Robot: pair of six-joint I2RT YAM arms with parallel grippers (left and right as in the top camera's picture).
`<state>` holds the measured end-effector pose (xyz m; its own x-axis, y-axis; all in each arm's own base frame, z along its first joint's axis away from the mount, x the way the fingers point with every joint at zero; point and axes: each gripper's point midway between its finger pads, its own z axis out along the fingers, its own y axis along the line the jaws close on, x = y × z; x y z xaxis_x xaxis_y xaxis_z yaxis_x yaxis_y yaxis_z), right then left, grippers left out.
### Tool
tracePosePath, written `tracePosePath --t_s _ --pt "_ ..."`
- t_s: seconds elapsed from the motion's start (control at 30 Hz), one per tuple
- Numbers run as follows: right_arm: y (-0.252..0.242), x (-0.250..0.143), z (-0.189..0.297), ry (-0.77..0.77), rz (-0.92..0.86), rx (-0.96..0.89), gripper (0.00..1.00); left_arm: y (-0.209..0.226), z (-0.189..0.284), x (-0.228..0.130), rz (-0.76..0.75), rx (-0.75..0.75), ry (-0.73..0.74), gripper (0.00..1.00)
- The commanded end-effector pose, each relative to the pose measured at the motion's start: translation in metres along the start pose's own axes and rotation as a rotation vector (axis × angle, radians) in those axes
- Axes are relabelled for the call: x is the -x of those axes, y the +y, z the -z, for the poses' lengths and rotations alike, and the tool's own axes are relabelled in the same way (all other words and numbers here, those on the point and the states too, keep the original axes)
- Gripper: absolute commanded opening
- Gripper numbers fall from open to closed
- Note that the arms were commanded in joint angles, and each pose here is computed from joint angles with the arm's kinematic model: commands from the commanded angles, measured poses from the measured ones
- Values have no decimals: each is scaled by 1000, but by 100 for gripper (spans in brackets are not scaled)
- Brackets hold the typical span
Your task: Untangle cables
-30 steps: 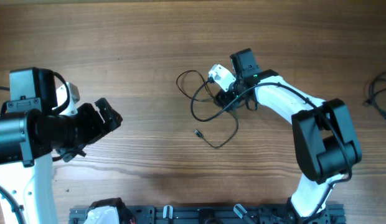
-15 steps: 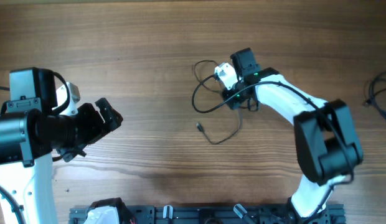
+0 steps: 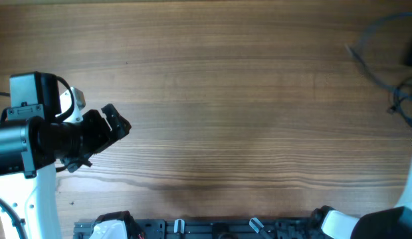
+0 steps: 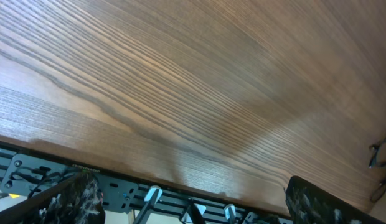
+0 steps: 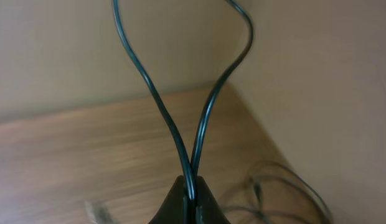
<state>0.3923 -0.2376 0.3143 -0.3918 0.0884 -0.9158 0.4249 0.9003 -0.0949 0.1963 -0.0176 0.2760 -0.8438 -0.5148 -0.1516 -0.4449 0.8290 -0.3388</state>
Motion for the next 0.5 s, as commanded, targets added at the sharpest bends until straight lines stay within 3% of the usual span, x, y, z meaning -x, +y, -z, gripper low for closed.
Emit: tracePosePath --t_s 0.0,0.07,0.1,0.3,0.47 --pt "-75 -10 -3 -37 -499 -41 6 -3 2 1 -9 -15 -5 100" --pt "-106 -31 -10 -15 -703 -76 85 -3 2 1 -9 -15 -4 100" --pt "-116 -44 -15 9 -770 -84 100 -3 2 1 -9 -15 -5 100" --pt "-93 -88 -42 174 -879 43 100 -3 2 1 -5 -15 -4 100" --pt "-23 -121 -41 408 -874 129 100 -3 2 2 -6 -15 -5 100"
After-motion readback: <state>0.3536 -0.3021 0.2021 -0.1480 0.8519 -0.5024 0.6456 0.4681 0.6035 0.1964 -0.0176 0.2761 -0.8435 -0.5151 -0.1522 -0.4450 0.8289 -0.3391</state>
